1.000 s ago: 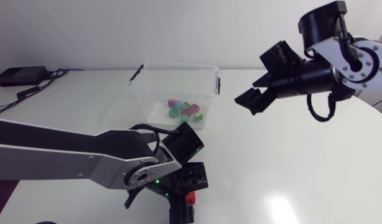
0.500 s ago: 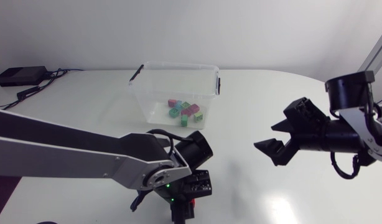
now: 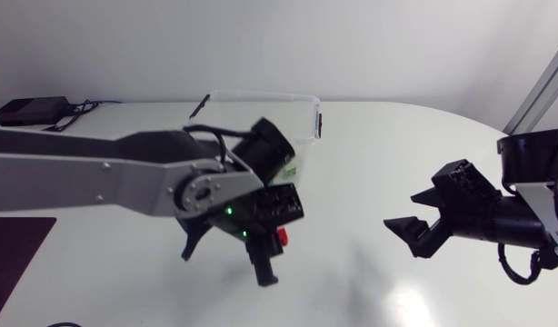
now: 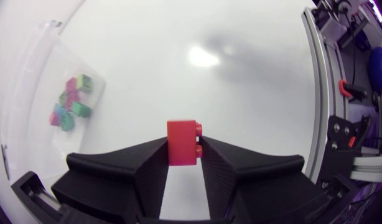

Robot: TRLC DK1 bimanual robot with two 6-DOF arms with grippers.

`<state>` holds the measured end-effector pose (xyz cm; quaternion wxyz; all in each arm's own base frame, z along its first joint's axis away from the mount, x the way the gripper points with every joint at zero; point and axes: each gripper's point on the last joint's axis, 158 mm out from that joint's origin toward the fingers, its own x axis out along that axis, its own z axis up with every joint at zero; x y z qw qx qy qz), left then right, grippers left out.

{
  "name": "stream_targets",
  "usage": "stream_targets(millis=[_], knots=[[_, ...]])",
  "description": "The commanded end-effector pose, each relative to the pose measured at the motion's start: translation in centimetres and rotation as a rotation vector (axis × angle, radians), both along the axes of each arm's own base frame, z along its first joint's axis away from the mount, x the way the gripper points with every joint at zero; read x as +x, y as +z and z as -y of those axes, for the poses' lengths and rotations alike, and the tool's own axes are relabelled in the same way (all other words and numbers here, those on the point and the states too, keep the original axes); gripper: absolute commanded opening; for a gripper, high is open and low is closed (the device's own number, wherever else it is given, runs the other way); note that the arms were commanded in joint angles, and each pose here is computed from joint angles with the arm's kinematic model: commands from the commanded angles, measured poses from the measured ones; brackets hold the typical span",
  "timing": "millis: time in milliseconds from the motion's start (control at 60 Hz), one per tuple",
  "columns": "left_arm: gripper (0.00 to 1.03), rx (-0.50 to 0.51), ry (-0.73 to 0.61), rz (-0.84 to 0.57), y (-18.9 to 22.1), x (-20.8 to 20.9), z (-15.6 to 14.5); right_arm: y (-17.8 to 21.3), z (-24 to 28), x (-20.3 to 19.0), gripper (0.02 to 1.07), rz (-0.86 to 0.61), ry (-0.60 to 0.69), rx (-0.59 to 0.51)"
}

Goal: Place the duplo bricks in the container

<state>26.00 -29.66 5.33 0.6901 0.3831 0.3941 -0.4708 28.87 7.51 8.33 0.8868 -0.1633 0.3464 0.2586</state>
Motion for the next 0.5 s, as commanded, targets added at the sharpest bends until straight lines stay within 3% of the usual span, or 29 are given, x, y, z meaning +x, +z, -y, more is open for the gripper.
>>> stream_targets(millis=[0,233,483], knots=[[0.30,-0.058,0.065,0.074,3.7,3.4,-0.5,-0.6,0.8,-0.6,1.02,0.003,-0.021,-0.005],[0.31,-0.195,0.231,0.234,10.4,12.0,-2.3,-0.7,1.9,-1.9,1.02,0.034,-0.074,-0.011],[0.34,-0.279,0.395,0.384,14.0,19.0,-5.2,-0.3,3.7,-2.2,1.02,0.062,-0.143,-0.012]])
